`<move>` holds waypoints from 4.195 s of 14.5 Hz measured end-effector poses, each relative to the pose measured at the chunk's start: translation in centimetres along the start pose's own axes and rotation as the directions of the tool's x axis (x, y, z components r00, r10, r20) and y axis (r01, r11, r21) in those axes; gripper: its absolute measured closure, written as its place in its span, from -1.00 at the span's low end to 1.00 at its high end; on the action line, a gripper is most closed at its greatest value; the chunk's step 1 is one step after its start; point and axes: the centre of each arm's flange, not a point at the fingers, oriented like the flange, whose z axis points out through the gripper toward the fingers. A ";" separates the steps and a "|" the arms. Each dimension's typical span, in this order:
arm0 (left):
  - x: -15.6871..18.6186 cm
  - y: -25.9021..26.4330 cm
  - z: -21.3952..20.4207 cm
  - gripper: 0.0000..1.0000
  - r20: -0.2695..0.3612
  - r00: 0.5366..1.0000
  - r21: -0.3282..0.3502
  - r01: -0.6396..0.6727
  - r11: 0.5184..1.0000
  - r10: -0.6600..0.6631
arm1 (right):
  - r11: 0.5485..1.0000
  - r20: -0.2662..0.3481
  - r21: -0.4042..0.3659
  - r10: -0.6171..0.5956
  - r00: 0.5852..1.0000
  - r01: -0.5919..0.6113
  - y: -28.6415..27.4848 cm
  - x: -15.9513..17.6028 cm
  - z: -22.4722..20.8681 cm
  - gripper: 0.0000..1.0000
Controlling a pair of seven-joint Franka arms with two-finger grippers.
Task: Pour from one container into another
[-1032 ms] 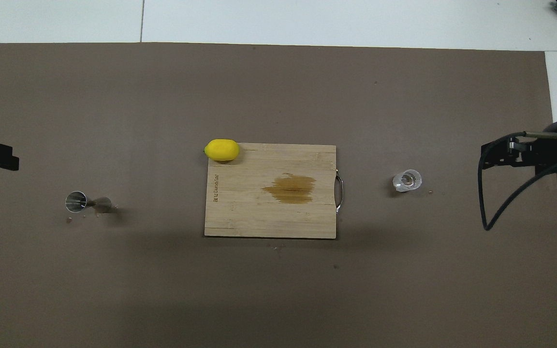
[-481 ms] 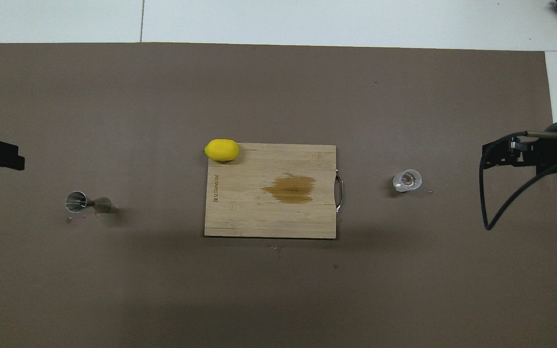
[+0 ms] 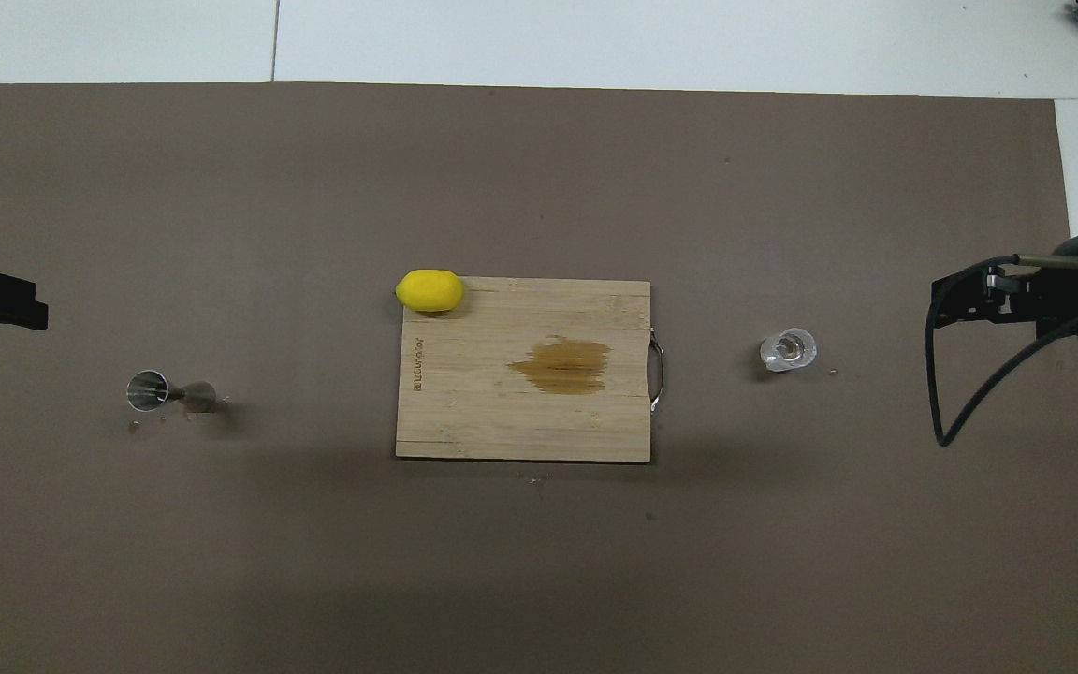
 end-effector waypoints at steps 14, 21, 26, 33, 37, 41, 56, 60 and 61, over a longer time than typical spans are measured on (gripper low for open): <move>0.7 0.1 1.1 -1.00 -0.050 0.999 0.000 0.008 1.000 -0.008 | 1.000 0.001 0.000 -0.002 1.000 0.002 -0.1 0.0 0.1 -1.00; -0.5 0.0 4.4 -1.00 -0.089 0.993 -0.004 0.078 0.997 -0.078 | 1.000 0.002 0.000 -0.002 1.000 0.002 -0.1 0.0 0.1 -1.00; -0.7 -0.2 4.2 -1.00 -0.097 0.988 -0.009 0.123 0.992 -0.123 | 1.000 0.002 0.000 -0.002 1.000 0.002 -0.1 0.0 0.1 -1.00; -0.4 -0.3 2.7 -1.00 -0.145 0.983 0.035 0.116 0.993 -0.110 | 1.000 0.002 0.000 -0.003 1.000 0.003 -0.1 0.0 0.1 -1.00; -0.6 2.8 3.1 -1.00 -0.123 0.991 0.039 0.061 0.997 -0.056 | 1.000 0.002 0.000 -0.003 1.000 0.003 -0.1 0.0 0.1 -1.00; -0.8 3.3 3.7 -1.00 -0.110 0.993 0.041 0.048 0.998 -0.043 | 1.000 0.002 0.000 -0.003 1.000 0.003 -0.1 0.0 0.1 -1.00; 0.9 -16.4 13.2 -1.00 -0.320 0.862 -0.379 -0.498 0.780 0.394 | 1.000 0.002 0.000 -0.003 1.000 0.003 -0.1 0.0 0.1 -1.00; 0.1 -20.4 17.3 -1.00 -0.472 0.765 -0.460 -0.638 0.618 0.439 | 1.000 0.002 0.000 -0.003 1.000 0.003 -0.1 0.0 0.1 -1.00; -0.1 -21.4 18.7 -1.00 -0.519 0.737 -0.474 -0.670 0.571 0.434 | 1.000 0.002 0.000 -0.003 1.000 0.003 -0.1 0.0 0.1 -1.00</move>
